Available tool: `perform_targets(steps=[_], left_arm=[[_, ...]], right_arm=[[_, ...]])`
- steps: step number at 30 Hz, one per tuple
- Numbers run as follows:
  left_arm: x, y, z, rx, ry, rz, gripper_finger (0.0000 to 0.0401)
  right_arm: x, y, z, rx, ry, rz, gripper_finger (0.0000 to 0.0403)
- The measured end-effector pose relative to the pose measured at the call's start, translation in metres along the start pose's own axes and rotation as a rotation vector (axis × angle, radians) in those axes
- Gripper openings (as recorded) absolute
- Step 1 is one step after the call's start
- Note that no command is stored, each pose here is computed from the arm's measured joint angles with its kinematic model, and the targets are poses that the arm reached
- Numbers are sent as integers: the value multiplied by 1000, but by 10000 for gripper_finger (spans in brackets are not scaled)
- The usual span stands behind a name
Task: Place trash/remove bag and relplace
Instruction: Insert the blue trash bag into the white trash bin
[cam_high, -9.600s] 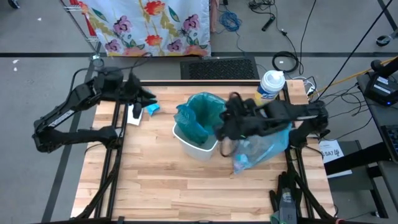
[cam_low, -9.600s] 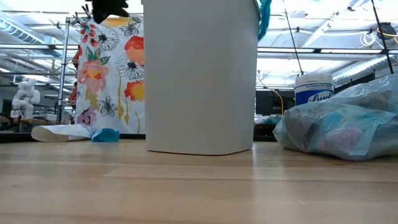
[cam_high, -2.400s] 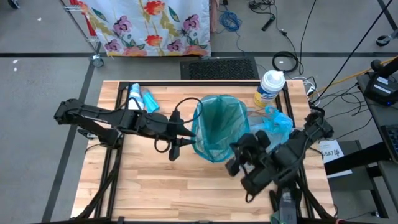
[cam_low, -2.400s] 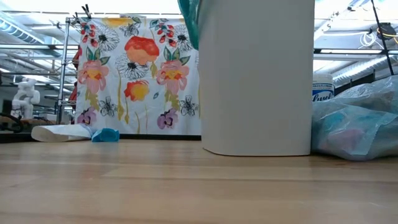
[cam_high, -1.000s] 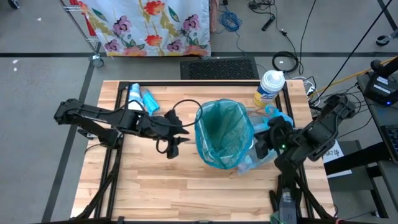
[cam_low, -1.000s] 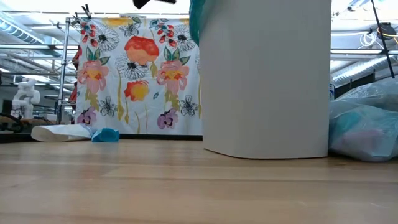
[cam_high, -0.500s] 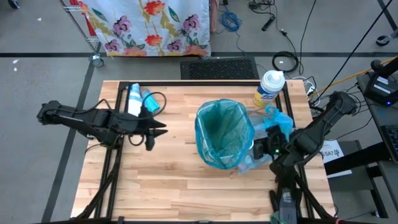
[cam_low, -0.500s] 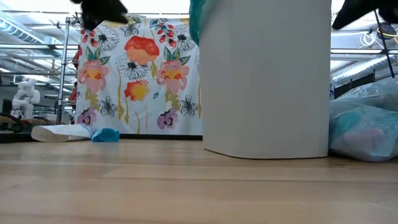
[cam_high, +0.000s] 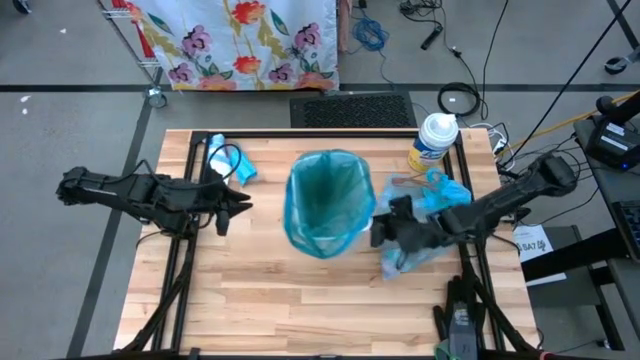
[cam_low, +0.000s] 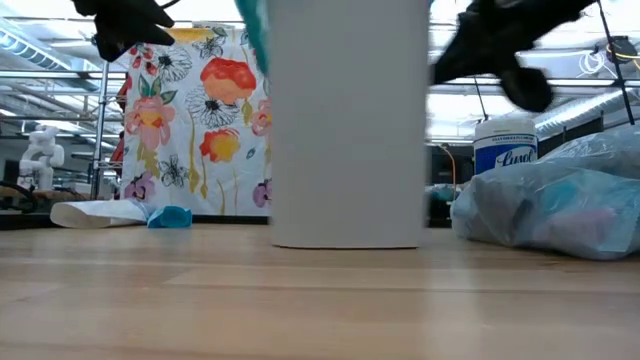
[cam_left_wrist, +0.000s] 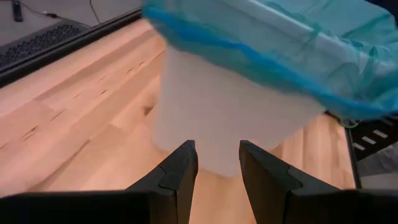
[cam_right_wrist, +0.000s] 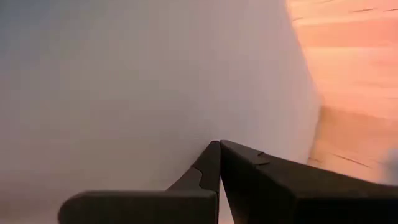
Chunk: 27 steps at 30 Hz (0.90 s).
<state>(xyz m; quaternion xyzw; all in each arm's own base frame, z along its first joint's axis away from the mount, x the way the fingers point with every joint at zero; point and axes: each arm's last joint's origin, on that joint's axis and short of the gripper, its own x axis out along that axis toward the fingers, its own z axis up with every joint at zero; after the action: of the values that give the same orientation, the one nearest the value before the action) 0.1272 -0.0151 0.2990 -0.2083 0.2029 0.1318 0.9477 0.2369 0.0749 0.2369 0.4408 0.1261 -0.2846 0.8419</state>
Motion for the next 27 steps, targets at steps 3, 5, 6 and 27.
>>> perform_targets(steps=[3, 5, 6, 27], left_arm=[[-4, 2, 0, 16, -8, -1, 125], [-6, 3, -1, 26, -4, 4, 125], [-6, 4, -2, 29, 4, 9, 125], [-19, 10, -3, 41, -12, -3, 125]], right_arm=[[21, 5, 11, -22, 40, 69, 0], [30, 7, 16, -39, 48, 111, 0], [32, 8, 17, -46, 46, 117, 0], [-67, 83, 81, -517, -107, 112, 0]])
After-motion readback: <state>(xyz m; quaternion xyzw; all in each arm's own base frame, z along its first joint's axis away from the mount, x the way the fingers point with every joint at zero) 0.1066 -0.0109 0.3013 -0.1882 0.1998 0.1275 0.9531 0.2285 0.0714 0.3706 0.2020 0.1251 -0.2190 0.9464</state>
